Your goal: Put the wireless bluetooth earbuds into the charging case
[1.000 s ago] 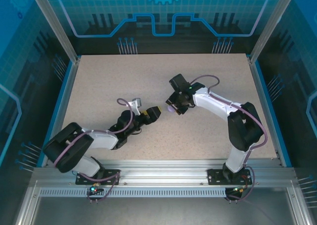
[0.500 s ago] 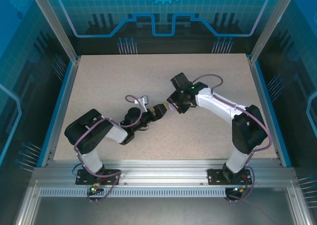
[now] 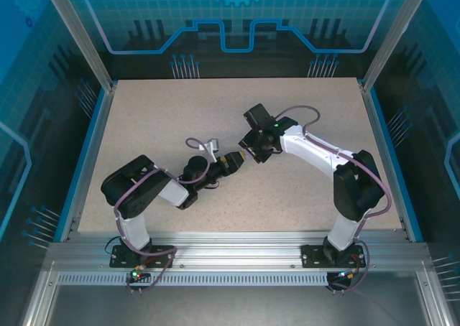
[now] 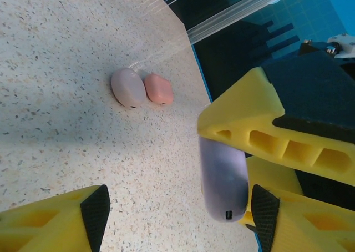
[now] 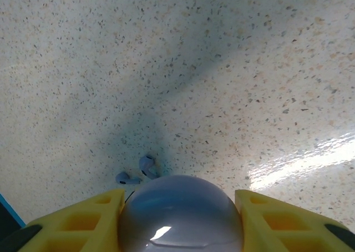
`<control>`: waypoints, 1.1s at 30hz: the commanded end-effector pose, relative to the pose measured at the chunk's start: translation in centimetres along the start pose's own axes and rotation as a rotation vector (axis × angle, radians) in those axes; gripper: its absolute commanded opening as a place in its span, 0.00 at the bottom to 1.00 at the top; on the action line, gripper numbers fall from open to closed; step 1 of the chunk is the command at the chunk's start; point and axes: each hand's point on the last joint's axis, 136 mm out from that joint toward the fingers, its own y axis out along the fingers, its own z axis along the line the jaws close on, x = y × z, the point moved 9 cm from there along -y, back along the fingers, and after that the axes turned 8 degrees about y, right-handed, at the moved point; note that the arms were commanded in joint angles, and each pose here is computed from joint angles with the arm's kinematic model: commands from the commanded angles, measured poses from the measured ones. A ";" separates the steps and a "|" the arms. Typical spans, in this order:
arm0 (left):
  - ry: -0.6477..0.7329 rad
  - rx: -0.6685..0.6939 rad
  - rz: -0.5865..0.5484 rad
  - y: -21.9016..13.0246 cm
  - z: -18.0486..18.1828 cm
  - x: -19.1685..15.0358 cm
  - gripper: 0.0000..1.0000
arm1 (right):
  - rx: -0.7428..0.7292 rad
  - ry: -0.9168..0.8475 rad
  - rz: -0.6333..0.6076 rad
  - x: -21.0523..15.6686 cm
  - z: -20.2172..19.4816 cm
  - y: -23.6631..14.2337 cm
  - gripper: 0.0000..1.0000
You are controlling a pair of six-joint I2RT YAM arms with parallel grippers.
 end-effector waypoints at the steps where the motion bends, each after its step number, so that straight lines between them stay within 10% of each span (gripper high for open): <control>1: 0.009 -0.067 -0.021 0.8 -1.1 0.4 0.67 | -0.001 -0.007 0.010 -0.9 0.7 0.0 0.46; 33: 0.007 -0.059 -0.081 1.3 -1.1 0.8 0.26 | -0.001 -0.019 0.032 -1.7 0.7 0.6 0.45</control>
